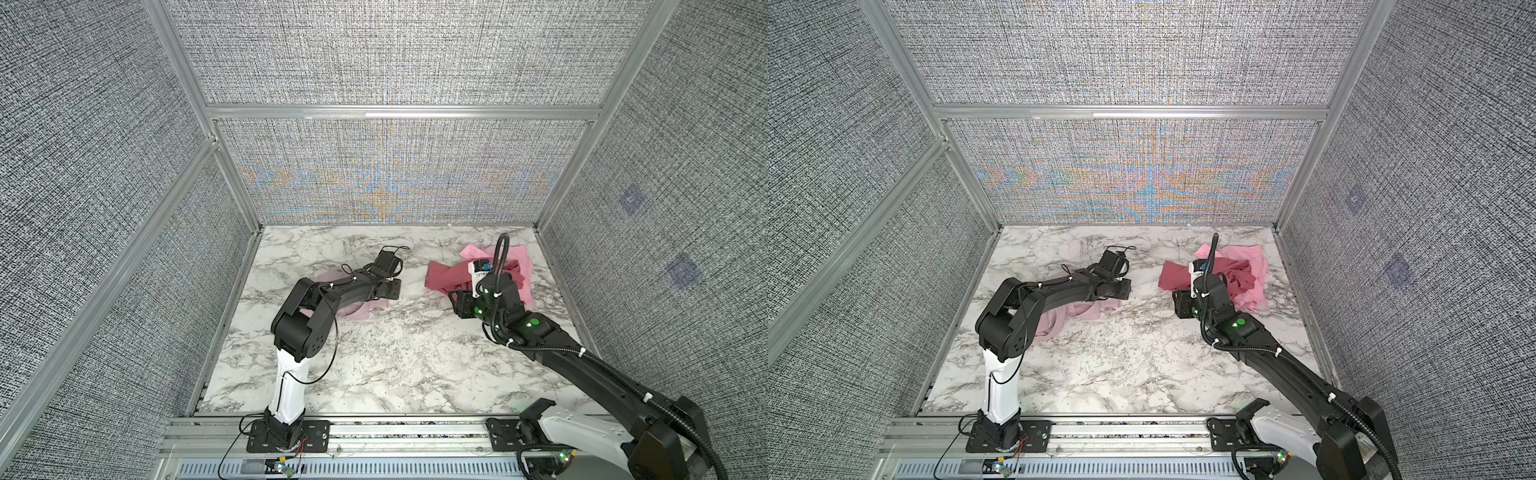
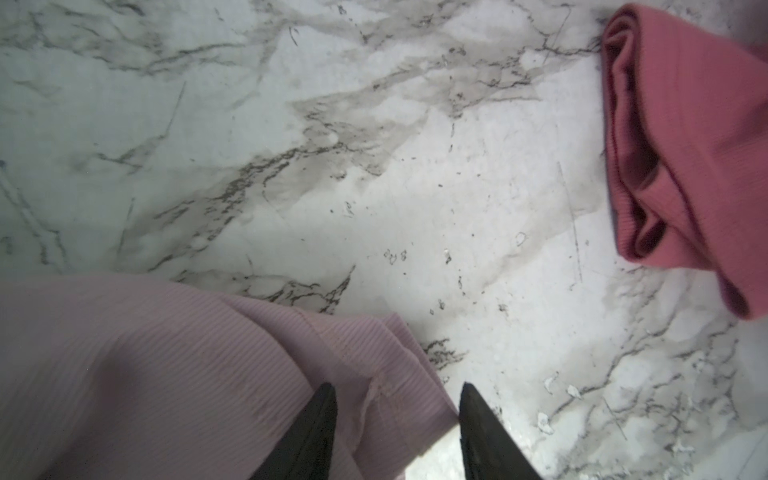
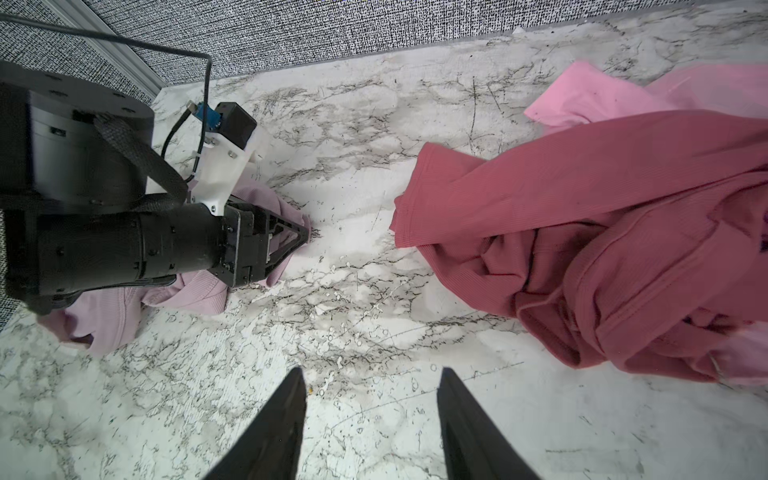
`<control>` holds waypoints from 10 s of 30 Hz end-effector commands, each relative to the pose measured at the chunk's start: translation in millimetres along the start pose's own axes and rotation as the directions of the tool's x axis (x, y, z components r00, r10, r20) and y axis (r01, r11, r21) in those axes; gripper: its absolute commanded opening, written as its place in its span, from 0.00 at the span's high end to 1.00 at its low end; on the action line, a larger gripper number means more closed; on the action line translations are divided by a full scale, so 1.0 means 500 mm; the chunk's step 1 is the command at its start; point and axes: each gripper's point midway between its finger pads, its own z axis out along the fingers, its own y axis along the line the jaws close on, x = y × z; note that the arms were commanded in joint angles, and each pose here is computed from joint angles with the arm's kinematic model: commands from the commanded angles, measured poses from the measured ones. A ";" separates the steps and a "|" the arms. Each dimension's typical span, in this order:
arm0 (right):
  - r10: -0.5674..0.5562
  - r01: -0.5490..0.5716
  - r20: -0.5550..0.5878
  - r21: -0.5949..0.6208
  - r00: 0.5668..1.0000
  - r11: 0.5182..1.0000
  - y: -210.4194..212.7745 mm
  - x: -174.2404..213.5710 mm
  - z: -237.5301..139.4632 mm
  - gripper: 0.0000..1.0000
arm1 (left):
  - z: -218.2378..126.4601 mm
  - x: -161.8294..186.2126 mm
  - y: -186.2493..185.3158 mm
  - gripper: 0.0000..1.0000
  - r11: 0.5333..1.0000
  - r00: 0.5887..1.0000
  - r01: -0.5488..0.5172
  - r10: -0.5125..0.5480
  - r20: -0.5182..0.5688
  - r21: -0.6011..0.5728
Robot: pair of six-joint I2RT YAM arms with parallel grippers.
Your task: Pick out a specific cloth from the pile
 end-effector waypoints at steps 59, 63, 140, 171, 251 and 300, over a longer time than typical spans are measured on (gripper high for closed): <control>0.037 -0.035 0.014 -0.121 0.999 0.992 0.061 -0.049 0.035 0.47 | -0.489 0.008 0.301 1.00 0.908 0.895 0.326 -0.205 0.396 -0.265; 0.033 -0.034 -0.006 -0.147 0.999 0.989 0.073 -0.046 0.047 0.47 | -0.467 0.085 0.372 1.00 0.848 0.878 0.425 -0.302 0.371 -0.316; 0.029 -0.032 -0.030 -0.112 0.999 0.993 0.059 -0.034 0.038 0.47 | -0.283 0.052 0.029 1.00 0.987 0.979 0.160 -0.154 0.133 -0.031; 0.038 -0.045 -0.043 -0.164 0.998 0.986 0.087 -0.047 0.065 0.47 | -0.377 0.167 0.507 1.00 0.729 0.799 0.592 -0.471 0.374 -0.344; 0.036 -0.048 -0.091 -0.138 0.995 0.989 0.116 -0.088 0.168 0.47 | -0.208 -0.038 0.575 0.65 0.807 0.828 0.547 -0.483 0.284 -0.223; -0.336 0.015 0.348 0.674 0.875 0.739 -0.422 -0.005 0.023 0.26 | -0.428 0.089 0.512 0.02 0.847 0.641 0.310 0.150 0.753 -0.433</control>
